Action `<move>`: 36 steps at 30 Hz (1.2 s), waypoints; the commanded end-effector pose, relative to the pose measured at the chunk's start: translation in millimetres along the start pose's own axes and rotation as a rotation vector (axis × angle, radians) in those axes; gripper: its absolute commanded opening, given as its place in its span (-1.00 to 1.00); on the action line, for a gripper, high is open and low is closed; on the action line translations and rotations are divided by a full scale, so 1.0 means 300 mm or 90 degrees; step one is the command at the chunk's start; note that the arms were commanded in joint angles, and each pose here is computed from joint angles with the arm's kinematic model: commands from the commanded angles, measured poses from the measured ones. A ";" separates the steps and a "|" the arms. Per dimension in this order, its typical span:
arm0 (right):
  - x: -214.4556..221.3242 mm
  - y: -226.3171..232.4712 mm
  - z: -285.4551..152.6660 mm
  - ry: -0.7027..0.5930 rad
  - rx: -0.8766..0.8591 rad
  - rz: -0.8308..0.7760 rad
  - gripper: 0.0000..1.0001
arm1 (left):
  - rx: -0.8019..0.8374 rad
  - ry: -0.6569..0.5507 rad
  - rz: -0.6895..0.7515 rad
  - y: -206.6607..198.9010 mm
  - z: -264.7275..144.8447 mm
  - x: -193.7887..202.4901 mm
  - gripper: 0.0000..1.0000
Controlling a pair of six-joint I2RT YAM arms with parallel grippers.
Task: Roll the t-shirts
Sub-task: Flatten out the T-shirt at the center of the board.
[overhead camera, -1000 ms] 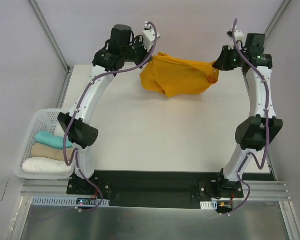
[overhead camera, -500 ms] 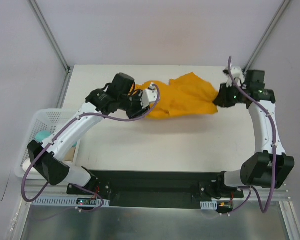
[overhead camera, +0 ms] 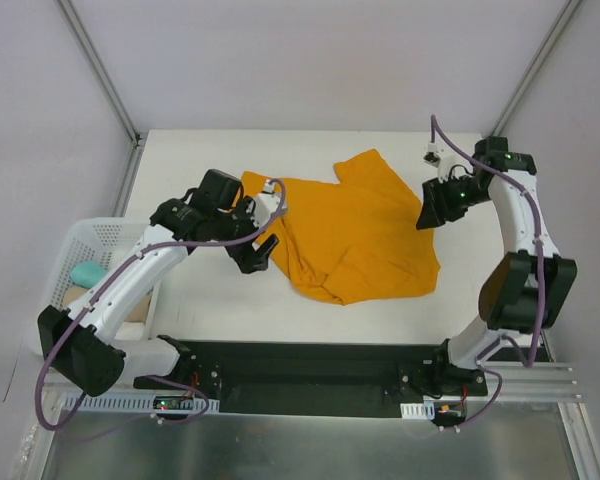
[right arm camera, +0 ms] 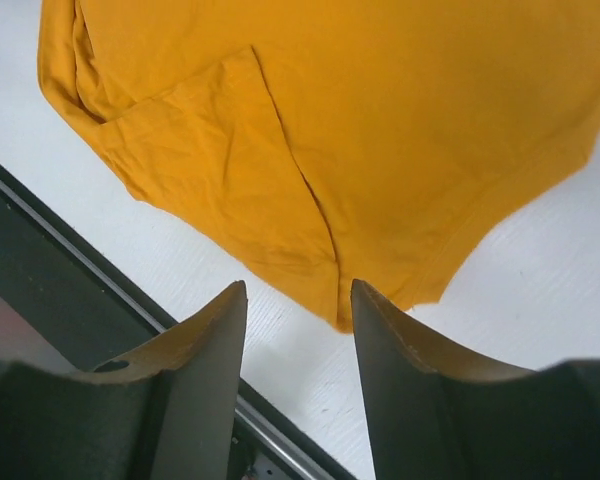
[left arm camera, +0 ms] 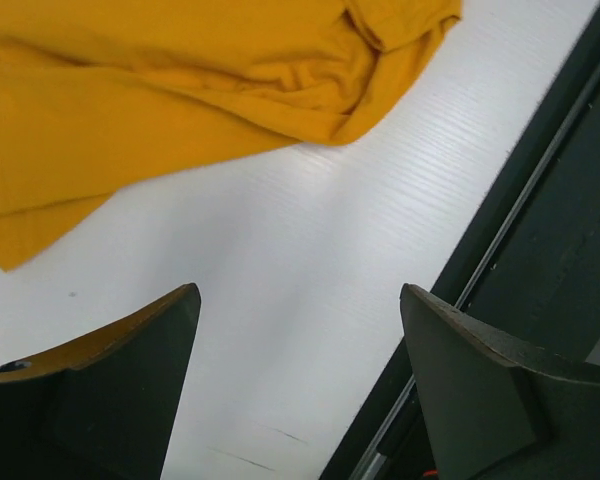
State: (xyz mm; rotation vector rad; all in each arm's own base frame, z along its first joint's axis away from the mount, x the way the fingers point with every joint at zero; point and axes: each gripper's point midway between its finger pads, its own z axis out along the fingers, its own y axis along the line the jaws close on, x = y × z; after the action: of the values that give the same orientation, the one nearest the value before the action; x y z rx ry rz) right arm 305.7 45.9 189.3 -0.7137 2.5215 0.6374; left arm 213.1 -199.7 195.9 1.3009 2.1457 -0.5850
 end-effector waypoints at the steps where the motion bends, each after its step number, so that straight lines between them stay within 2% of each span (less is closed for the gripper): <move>1: 0.004 0.005 0.130 0.059 -0.108 -0.027 0.02 | -0.030 0.018 -0.143 0.091 0.028 0.041 0.64; 3: -0.012 0.030 0.184 0.080 -0.127 -0.072 0.11 | -0.042 0.015 -0.182 0.130 0.031 0.059 0.72; 5: -0.035 0.037 0.240 0.093 -0.146 -0.084 0.11 | -0.052 0.018 -0.203 0.165 0.040 0.076 0.75; 7: -0.057 0.051 0.322 0.117 -0.153 -0.078 0.09 | -0.080 0.025 -0.234 0.222 0.035 0.100 0.95; 8: -0.059 0.043 0.349 0.134 -0.141 -0.075 0.04 | -0.089 0.023 -0.239 0.240 0.026 0.100 0.99; 12: -0.093 0.044 0.474 0.163 -0.095 -0.099 -0.17 | -0.115 0.010 -0.248 0.287 -0.006 0.089 0.94; 14: -0.103 0.042 0.523 0.169 -0.088 -0.115 -0.20 | -0.108 0.009 -0.249 0.286 0.001 0.092 0.93; 21: -0.085 0.144 0.661 0.232 -0.107 -0.205 -0.10 | -0.107 0.006 -0.277 0.291 -0.004 0.111 0.91; 28: -0.049 0.132 0.738 0.284 -0.055 -0.253 -0.08 | -0.115 -0.006 -0.295 0.306 -0.026 0.118 0.91; 36: -0.040 0.107 0.752 0.303 -0.017 -0.272 -0.05 | -0.100 -0.012 -0.317 0.293 -0.025 0.139 0.92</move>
State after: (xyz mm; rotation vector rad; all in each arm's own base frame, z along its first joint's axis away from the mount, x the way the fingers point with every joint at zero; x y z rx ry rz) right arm 348.2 201.3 24.5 -1.4981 2.6448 0.4918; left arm 281.7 -125.8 160.4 0.6912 2.4739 -0.5433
